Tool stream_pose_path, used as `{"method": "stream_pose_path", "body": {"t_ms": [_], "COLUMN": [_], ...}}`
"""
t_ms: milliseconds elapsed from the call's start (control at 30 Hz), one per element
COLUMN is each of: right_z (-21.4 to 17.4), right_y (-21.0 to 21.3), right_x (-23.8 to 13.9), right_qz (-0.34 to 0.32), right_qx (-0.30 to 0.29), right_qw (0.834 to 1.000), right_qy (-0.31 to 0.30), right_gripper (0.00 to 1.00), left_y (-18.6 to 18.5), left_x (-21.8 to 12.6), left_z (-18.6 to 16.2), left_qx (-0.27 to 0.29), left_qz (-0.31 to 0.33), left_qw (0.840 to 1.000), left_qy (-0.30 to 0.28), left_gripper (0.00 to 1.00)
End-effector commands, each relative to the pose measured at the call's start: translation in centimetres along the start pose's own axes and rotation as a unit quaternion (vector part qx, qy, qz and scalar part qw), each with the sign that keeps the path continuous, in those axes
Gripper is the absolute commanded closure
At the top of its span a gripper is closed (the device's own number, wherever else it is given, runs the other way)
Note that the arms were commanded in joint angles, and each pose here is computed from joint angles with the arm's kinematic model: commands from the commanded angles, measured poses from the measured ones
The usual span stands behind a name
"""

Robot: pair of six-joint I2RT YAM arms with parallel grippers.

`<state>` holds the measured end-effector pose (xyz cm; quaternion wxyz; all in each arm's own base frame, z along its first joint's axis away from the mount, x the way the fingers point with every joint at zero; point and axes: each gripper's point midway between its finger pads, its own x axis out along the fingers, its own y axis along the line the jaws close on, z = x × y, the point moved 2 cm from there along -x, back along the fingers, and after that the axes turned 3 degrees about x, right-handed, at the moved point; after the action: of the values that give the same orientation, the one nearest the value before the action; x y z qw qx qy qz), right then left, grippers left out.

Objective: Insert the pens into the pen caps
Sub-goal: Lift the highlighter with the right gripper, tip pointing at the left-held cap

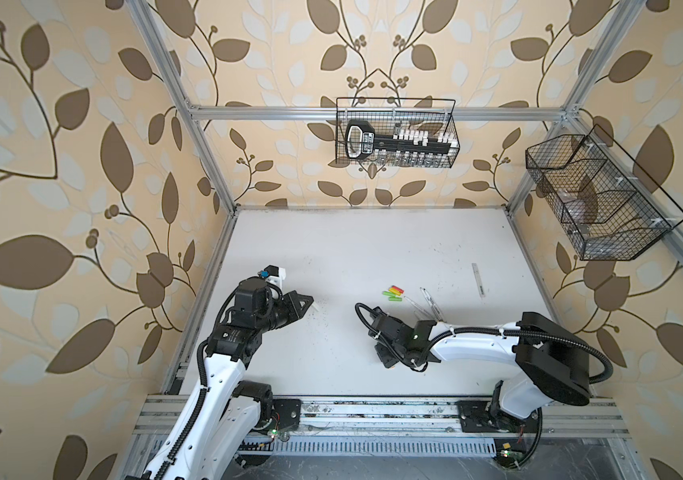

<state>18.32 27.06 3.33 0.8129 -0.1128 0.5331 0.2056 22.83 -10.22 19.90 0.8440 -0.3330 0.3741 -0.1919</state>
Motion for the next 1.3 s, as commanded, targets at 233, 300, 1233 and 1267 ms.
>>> {"method": "stream_pose_path", "body": {"t_ms": [233,300,1233,1267], "right_z": [2.7,4.1,10.1,10.1], "right_y": [2.4,3.3,6.6,6.6], "right_x": [0.0,-0.8,-12.5,-12.6], "right_qz": [0.024,0.042,0.145,0.144], "right_qx": [-0.075,-0.090,-0.144,-0.144], "right_qw": [0.997,0.994,0.933,0.933], "right_qy": [-0.025,-0.049,-0.297,-0.297], "right_gripper": [0.82,0.83,0.86,0.86], "left_y": [-1.9,-2.2,-7.2,-7.2], "left_x": [0.0,0.1,-0.9,-0.9], "left_z": [0.8,0.9,0.9,0.9], "left_qx": [0.022,0.022,0.043,0.042], "left_qz": [-0.060,-0.069,-0.228,-0.228], "left_qw": [0.998,0.997,0.973,0.973], "left_qy": [-0.015,-0.014,0.007,0.009], "left_gripper": [1.00,1.00,1.00,1.00]}}
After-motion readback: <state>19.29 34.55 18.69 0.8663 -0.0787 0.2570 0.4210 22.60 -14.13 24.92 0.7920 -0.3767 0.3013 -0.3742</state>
